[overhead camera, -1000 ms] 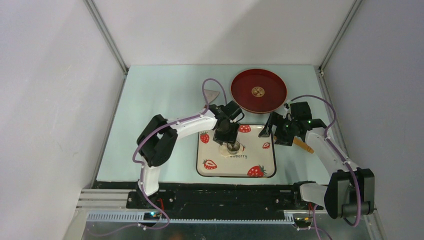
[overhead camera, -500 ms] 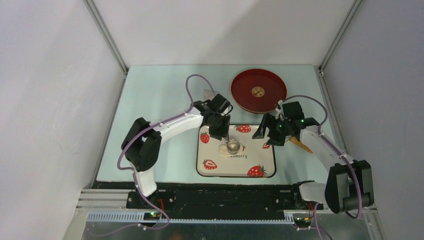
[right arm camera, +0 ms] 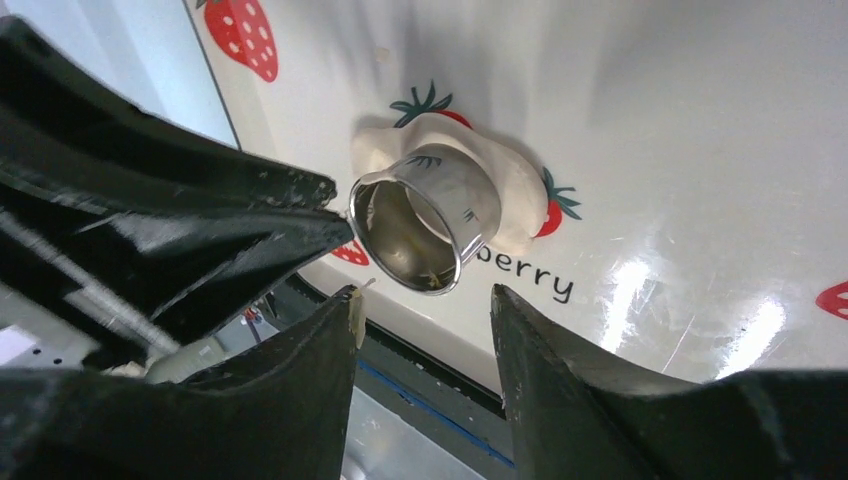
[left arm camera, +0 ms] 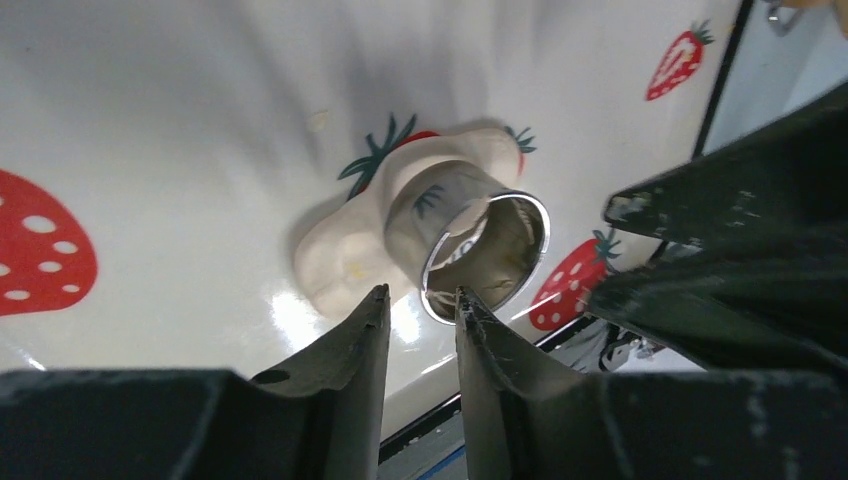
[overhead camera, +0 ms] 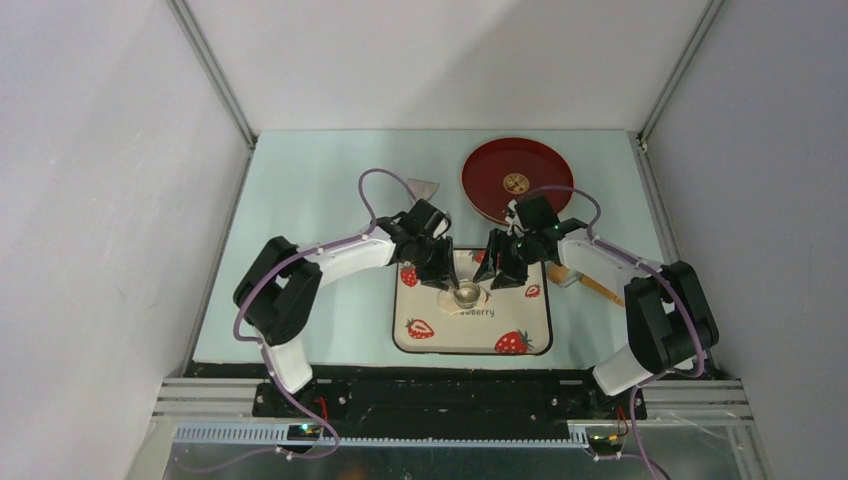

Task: Roll out the dumpling wrappers from the dough

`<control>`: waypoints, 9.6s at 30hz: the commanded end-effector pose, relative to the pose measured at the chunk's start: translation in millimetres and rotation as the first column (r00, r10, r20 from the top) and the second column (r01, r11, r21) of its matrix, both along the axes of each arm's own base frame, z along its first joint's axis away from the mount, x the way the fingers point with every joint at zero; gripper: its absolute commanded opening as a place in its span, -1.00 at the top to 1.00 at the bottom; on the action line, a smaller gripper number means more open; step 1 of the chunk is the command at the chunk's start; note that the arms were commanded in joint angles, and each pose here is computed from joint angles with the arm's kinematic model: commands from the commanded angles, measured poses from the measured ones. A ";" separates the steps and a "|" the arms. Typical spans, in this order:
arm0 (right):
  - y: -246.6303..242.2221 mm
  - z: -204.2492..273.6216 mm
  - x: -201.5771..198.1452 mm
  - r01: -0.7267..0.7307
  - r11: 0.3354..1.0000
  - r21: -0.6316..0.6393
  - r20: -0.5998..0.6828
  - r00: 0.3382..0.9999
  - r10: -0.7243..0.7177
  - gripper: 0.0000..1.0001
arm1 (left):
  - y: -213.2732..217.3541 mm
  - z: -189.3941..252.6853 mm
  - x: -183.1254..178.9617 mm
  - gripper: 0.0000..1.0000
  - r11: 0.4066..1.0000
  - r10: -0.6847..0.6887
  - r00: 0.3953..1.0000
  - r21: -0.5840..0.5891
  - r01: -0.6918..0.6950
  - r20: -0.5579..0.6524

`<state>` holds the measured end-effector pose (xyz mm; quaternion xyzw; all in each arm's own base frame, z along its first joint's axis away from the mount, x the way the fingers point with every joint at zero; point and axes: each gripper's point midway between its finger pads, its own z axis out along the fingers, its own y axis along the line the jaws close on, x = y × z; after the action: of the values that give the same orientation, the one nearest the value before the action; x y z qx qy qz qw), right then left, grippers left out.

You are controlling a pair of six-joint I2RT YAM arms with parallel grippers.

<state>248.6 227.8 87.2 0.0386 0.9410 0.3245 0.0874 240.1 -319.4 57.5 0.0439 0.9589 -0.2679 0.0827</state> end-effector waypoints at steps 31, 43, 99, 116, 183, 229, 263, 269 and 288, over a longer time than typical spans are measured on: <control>16.5 -26.0 2.7 -0.033 0.999 0.020 -0.090 0.995 0.035 0.37 | -15.5 0.4 3.3 0.56 0.998 -0.035 0.999 -0.052 0.037 0.031; 16.3 -33.8 1.6 -0.032 0.999 0.010 -0.112 0.993 0.032 0.65 | -15.3 -5.0 0.4 0.79 0.998 -0.048 0.999 -0.039 0.049 0.015; 8.3 -79.3 -12.0 -0.087 0.980 -0.179 -0.229 0.972 0.045 1.00 | 5.9 -57.6 -27.0 1.00 0.991 -0.057 0.993 0.112 0.068 -0.099; 8.6 -88.4 -18.0 -0.104 0.982 -0.156 -0.275 0.960 0.058 1.00 | 12.7 -71.6 -32.9 1.00 0.986 -0.067 0.991 0.146 0.084 -0.118; -6.4 -53.0 -22.7 -0.112 0.979 -0.169 -0.282 0.958 0.061 0.64 | 8.7 -11.1 -5.9 0.59 0.999 -0.050 0.997 0.017 0.051 -0.054; -39.5 33.9 -8.4 0.011 1.000 0.027 -0.066 0.998 -0.009 -0.60 | 26.4 -7.3 -12.8 0.20 0.906 0.202 0.970 -0.351 -0.238 -0.138; -36.5 21.3 -15.0 -0.020 1.000 0.007 -0.091 0.996 0.021 -0.59 | 7.5 5.9 1.6 1.00 0.927 0.143 0.990 -0.350 -0.135 -0.005; -34.9 16.9 -18.7 -0.027 1.000 0.007 -0.101 0.995 0.028 -0.60 | 1.5 20.8 0.5 1.00 0.920 0.100 0.994 -0.385 -0.078 0.037; -35.6 16.7 -20.7 -0.038 0.999 0.004 -0.102 0.994 0.038 -0.60 | 25.9 -34.5 -13.1 0.28 0.962 0.159 0.985 -0.214 -0.170 -0.068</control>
<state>227.8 191.4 103.5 0.0482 0.9445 0.3236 0.0287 230.5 -296.7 35.2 -0.0539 0.9175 -0.3830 0.0926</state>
